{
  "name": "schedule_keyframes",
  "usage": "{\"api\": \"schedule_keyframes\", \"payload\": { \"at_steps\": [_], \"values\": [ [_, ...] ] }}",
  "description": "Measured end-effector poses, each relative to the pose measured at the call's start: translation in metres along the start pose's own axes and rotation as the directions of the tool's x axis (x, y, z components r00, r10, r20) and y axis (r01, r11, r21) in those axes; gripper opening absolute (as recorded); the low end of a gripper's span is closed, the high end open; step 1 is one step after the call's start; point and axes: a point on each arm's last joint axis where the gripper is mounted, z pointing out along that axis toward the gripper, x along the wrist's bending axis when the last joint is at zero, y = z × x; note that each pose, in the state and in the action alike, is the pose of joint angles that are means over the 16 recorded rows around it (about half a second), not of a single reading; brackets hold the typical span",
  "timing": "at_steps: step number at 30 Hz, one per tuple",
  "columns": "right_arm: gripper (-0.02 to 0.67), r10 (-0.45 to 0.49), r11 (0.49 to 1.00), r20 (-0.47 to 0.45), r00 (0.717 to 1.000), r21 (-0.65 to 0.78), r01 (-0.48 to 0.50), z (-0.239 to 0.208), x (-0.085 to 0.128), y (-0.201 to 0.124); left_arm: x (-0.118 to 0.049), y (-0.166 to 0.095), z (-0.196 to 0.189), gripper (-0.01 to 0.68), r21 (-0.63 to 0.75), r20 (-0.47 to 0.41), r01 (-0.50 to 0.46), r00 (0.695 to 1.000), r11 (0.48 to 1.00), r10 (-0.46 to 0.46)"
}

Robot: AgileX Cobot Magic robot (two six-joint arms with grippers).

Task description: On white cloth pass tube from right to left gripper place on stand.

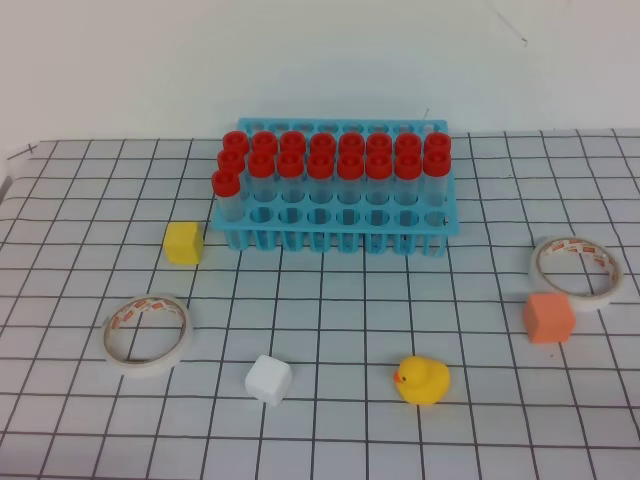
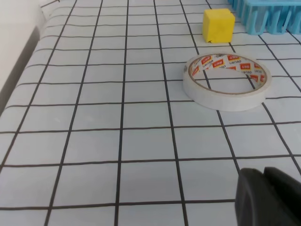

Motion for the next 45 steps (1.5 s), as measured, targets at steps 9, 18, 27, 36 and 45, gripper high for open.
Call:
{"api": "schedule_keyframes", "payload": {
  "at_steps": [9, 18, 27, 36, 45],
  "values": [
    [-0.001, 0.006, 1.0, 0.001, 1.0, -0.005, -0.006, 0.0, 0.0, 0.0, 0.0, 0.0, 0.0, -0.001, 0.0, 0.0, 0.0, 1.0, 1.0, 0.0],
    [-0.001, 0.089, 0.99, 0.065, 0.994, -0.115, -0.081, -0.003, -0.004, 0.009, 0.0, 0.0, 0.0, -0.001, 0.0, 0.0, 0.0, 1.0, 1.0, 0.0],
    [-0.001, 0.279, 0.941, 0.324, 0.904, -0.28, -0.19, -0.013, -0.02, 0.019, 0.0, 0.0, 0.0, -0.001, 0.0, 0.0, 0.0, 1.0, 1.0, 0.0],
    [-0.001, 0.435, 0.898, 0.616, 0.656, -0.344, -0.274, -0.027, -0.037, 0.013, 0.0, 0.0, 0.0, -0.001, 0.0, 0.0, 0.001, 1.0, 1.0, -0.001],
    [-0.001, 0.469, 0.882, 0.713, 0.521, -0.353, -0.311, -0.033, -0.042, 0.008, 0.0, 0.0, 0.0, -0.001, 0.0, 0.0, 0.002, 1.0, 1.0, -0.002]
  ]
}}
